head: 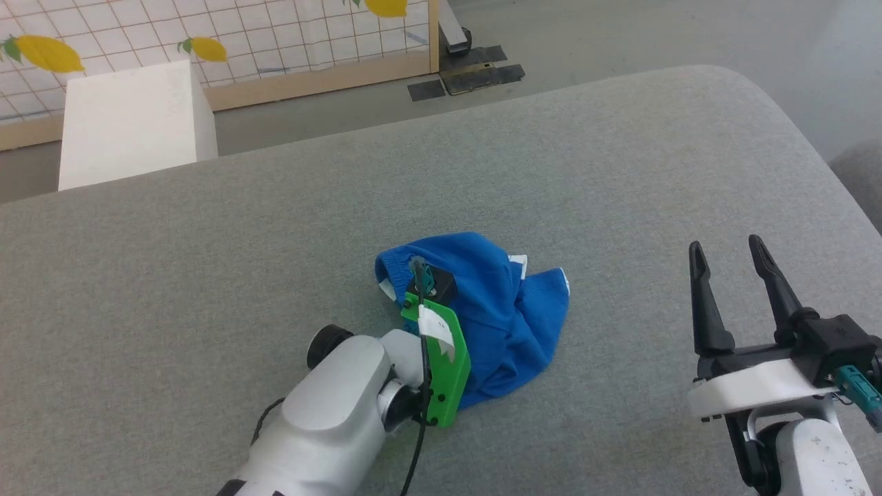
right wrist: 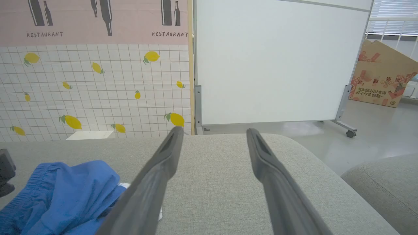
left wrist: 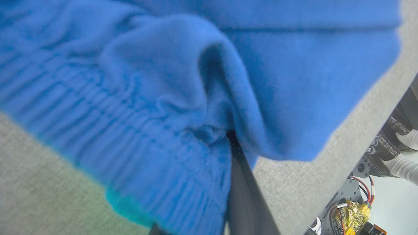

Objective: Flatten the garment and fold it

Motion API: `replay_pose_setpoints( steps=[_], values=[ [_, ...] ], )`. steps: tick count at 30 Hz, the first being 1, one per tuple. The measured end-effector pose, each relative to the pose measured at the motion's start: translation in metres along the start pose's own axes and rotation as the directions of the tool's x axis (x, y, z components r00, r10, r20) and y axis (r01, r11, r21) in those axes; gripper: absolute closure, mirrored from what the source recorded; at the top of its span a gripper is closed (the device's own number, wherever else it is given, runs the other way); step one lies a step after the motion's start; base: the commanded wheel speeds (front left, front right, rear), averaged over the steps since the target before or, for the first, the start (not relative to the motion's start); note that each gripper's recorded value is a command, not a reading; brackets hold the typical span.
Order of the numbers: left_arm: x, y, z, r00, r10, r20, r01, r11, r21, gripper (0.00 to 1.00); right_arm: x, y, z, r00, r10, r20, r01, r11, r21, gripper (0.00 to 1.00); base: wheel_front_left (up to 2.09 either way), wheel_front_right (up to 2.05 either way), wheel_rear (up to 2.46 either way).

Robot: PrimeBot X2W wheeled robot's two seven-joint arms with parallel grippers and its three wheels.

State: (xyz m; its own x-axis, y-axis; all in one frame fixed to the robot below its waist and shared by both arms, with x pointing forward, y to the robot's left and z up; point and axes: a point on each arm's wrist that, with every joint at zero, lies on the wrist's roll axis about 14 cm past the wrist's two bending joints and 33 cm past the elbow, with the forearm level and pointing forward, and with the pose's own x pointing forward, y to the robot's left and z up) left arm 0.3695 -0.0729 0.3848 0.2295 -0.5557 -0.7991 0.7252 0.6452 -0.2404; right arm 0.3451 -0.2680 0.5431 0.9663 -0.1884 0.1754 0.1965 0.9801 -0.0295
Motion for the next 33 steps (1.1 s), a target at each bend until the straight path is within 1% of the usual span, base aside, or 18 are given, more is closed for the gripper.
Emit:
replay_pose_setpoints(
  steps=[1, 2, 3, 6, 8, 10, 13, 15, 18, 20, 22, 23, 25, 28, 33],
  values=[
    [-0.001, 0.000, 0.000, 1.000, 0.001, 0.003, -0.001, 1.000, -0.002, 0.93, 0.000, 0.000, 0.000, 1.000, 0.001, 0.000, -0.001, 1.000, 0.001, 0.00, 0.00, 0.00, 0.00],
    [-0.002, -0.001, 0.002, 1.000, 0.001, 0.011, -0.001, 1.000, -0.003, 0.42, -0.001, 0.001, -0.001, 1.000, 0.003, -0.002, -0.003, 1.000, 0.002, 0.00, 0.00, 0.00, 0.00],
    [-0.003, -0.001, 0.003, 1.000, 0.000, 0.022, 0.000, 1.000, -0.011, 0.00, -0.001, 0.002, -0.001, 1.000, 0.006, -0.004, -0.006, 1.000, 0.004, 0.00, 0.00, 0.00, 0.00],
    [-0.007, -0.001, 0.012, 0.996, 0.009, 0.090, -0.009, 1.000, -0.003, 0.00, -0.002, 0.007, -0.003, 1.000, 0.021, -0.009, -0.021, 1.000, 0.008, 0.00, 0.00, 0.00, 0.00],
    [-0.014, 0.004, 0.027, 0.981, 0.037, 0.192, -0.038, 0.999, 0.004, 0.00, -0.001, 0.011, -0.003, 1.000, 0.031, -0.006, -0.031, 0.999, 0.011, 0.00, 0.00, 0.00, 0.00],
    [-0.023, 0.009, 0.044, 0.951, 0.057, 0.303, -0.064, 0.998, 0.012, 0.00, 0.001, 0.015, -0.002, 0.999, 0.042, -0.003, -0.042, 0.999, 0.014, 0.00, 0.00, 0.00, 0.00],
    [-0.042, 0.018, 0.068, 0.885, 0.094, 0.456, -0.106, 0.994, 0.001, 0.00, 0.002, 0.021, -0.003, 0.998, 0.060, -0.002, -0.060, 0.998, 0.013, 0.00, 0.00, 0.00, 0.00],
    [-0.060, 0.025, 0.086, 0.815, 0.124, 0.566, -0.130, 0.991, -0.031, 0.00, 0.002, 0.024, -0.002, 0.998, 0.070, 0.000, -0.070, 0.997, 0.014, 0.00, 0.00, 0.00, 0.00],
    [-0.091, 0.038, 0.107, 0.692, 0.182, 0.699, -0.169, 0.982, -0.088, 0.00, 0.004, 0.030, 0.001, 0.996, 0.089, 0.012, -0.089, 0.996, 0.016, 0.00, 0.00, 0.00, 0.00],
    [-0.107, 0.046, 0.114, 0.623, 0.210, 0.754, -0.186, 0.976, -0.118, 0.00, 0.006, 0.035, 0.004, 0.995, 0.100, 0.022, -0.101, 0.995, 0.018, 0.00, 0.00, 0.00, 0.00],
    [-0.128, 0.057, 0.118, 0.539, 0.248, 0.805, -0.205, 0.966, -0.159, 0.00, 0.008, 0.038, 0.005, 0.994, 0.110, 0.025, -0.110, 0.994, 0.019, 0.00, 0.00, 0.00, 0.00],
    [-0.135, 0.061, 0.118, 0.507, 0.262, 0.821, -0.213, 0.961, -0.175, 0.00, 0.009, 0.039, 0.005, 0.993, 0.113, 0.026, -0.113, 0.993, 0.020, 0.00, 0.00, 0.00, 0.00],
    [-0.155, 0.073, 0.117, 0.418, 0.301, 0.857, -0.226, 0.948, -0.223, 0.00, 0.011, 0.041, 0.007, 0.992, 0.119, 0.031, -0.119, 0.993, 0.021, 0.00, 0.00, 0.00, 0.00],
    [-0.179, 0.088, 0.109, 0.325, 0.355, 0.877, -0.237, 0.928, -0.287, 0.00, 0.013, 0.043, 0.009, 0.991, 0.124, 0.039, -0.125, 0.992, 0.022, 0.00, 0.00, 0.00, 0.00],
    [-0.208, 0.111, 0.082, 0.234, 0.441, 0.866, -0.244, 0.889, -0.387, 0.00, 0.017, 0.048, 0.013, 0.989, 0.136, 0.052, -0.137, 0.990, 0.023, 0.00, 0.00, 0.00, 0.00]
  ],
)
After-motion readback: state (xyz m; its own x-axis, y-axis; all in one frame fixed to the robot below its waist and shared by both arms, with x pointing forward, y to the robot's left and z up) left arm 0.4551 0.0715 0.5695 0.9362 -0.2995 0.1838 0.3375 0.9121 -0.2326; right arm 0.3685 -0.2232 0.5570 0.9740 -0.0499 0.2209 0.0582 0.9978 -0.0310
